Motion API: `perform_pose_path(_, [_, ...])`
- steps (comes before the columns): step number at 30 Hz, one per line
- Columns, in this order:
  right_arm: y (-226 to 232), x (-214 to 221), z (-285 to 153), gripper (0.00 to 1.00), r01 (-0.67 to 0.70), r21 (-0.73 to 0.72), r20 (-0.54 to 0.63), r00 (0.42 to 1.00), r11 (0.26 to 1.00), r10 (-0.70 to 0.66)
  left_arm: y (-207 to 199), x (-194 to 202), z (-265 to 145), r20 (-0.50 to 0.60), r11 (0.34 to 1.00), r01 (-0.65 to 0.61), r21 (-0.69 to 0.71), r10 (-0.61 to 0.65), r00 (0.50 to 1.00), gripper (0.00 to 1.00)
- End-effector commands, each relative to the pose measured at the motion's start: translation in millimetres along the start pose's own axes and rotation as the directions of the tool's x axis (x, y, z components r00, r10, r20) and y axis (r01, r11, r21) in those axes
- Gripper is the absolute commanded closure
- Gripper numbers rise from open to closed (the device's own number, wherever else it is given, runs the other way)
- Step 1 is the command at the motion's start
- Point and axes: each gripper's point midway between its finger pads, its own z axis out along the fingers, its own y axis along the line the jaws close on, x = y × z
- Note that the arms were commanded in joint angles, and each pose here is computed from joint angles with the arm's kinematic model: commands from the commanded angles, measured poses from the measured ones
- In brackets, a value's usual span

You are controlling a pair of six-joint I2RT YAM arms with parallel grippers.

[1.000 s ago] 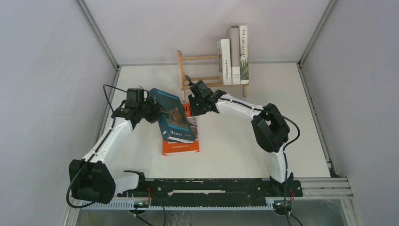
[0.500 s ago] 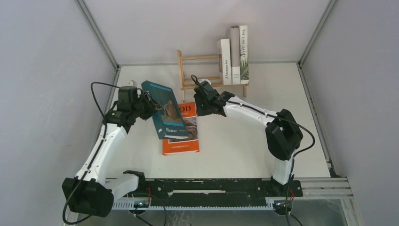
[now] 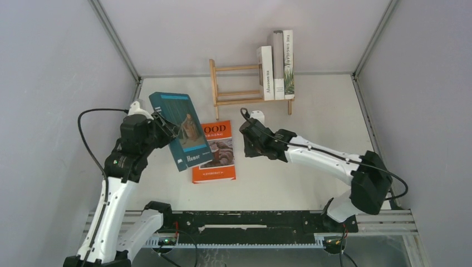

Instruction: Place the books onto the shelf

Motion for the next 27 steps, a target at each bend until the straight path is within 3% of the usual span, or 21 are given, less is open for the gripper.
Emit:
perform_pose_path(1, [-10.0, -10.9, -27.7, 0.68, -0.044, -0.01, 0.087, 0.995, 0.999, 0.045, -28.7, -49.7, -37.7, 0.202, 0.998, -0.034, 0.046, 0.024, 0.979, 0.87])
perform_pose_path(6, [-27.4, -3.1, -46.1, 0.68, -0.036, -0.03, 0.104, 0.994, 0.999, 0.039, -57.3, -73.2, -61.1, 0.301, 0.997, -0.046, 0.065, 0.024, 0.953, 0.9])
perform_pose_path(14, [-44.4, 5.8, -72.0, 0.68, -0.048, -0.048, 0.143, 0.988, 0.998, 0.055, -112.4, -92.2, -66.6, 0.389, 0.989, -0.147, 0.02, 0.128, 0.913, 0.9])
perform_pose_path(27, [-61.8, -11.3, -76.3, 0.68, -0.095, -0.046, 0.194, 0.976, 0.994, 0.102, -178.9, -120.4, -15.9, 0.48, 0.962, -0.269, -0.051, 0.26, 0.838, 0.87])
